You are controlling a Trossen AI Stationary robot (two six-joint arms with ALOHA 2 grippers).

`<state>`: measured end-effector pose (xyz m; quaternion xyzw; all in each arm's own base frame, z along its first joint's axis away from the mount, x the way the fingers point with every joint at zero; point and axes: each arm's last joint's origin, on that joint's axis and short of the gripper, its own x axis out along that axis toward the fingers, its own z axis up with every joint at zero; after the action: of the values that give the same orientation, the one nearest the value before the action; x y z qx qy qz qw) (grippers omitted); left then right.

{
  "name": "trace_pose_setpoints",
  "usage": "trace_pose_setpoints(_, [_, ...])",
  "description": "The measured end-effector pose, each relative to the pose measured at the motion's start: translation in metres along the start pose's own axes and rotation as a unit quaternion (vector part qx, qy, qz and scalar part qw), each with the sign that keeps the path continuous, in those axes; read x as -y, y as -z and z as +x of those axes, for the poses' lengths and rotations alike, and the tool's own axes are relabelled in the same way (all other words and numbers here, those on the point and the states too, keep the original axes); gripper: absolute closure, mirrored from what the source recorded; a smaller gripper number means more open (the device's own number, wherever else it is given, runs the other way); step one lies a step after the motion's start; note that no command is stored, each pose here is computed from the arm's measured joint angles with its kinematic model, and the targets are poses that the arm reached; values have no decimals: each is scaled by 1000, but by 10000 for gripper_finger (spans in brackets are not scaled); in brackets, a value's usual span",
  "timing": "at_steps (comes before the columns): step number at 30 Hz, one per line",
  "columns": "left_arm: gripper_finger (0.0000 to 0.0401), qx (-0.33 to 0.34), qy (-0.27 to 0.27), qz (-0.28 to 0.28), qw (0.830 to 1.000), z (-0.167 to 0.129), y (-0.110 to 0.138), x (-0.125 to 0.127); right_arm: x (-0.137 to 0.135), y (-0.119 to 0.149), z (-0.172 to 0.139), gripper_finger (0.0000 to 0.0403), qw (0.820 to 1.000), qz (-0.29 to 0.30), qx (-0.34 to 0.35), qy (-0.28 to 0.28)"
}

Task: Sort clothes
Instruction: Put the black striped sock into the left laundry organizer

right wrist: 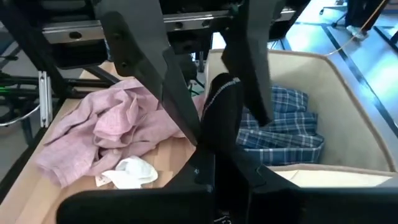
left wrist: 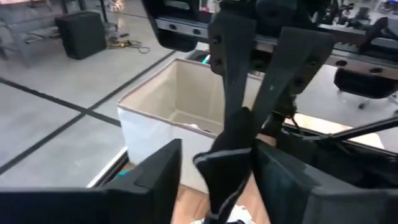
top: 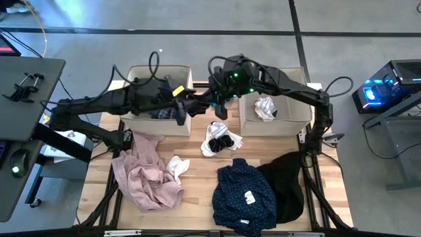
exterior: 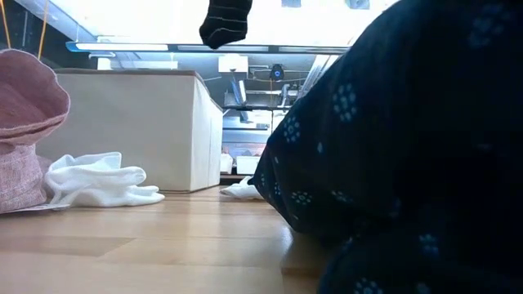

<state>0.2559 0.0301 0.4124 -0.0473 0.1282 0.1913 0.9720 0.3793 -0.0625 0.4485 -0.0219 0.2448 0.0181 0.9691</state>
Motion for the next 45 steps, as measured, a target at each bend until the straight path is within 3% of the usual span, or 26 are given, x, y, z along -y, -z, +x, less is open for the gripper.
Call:
trace_pose_setpoints(4, [327, -2, 19, 0, 1000, -1, 0, 1, -2, 1, 0, 396, 1000, 27, -6, -1])
trace_pose_setpoints(7, [387, -2, 32, 10, 999, -3, 0, 1, -3, 1, -1, 368, 999, 53, -9, -4])
trace_pose_setpoints(13, [394, -12, 12, 16, 1000, -13, 1, 0, -4, -3, -26, 291, 995, 90, -44, 13])
trace_pose_setpoints(20, [397, -24, -164, 28, 986, -46, 2, -27, -8, -3, -76, 266, 990, 112, -67, 59])
trace_pose_setpoints(27, [399, -138, -284, -8, 949, -62, 23, -72, -14, -5, -107, 265, 989, 106, -48, 91])
trace_pose_setpoints(32, [400, -214, -283, -61, 933, -52, 45, -100, -14, -6, -112, 265, 988, 100, -44, 113])
trace_pose_setpoints(37, [400, -273, -265, -105, 919, -31, 82, -124, -13, -3, -107, 265, 987, 96, -54, 115])
trace_pose_setpoints(45, [396, -281, -285, -204, 894, -8, 139, -154, -12, 1, -98, 265, 983, 125, -72, 115])
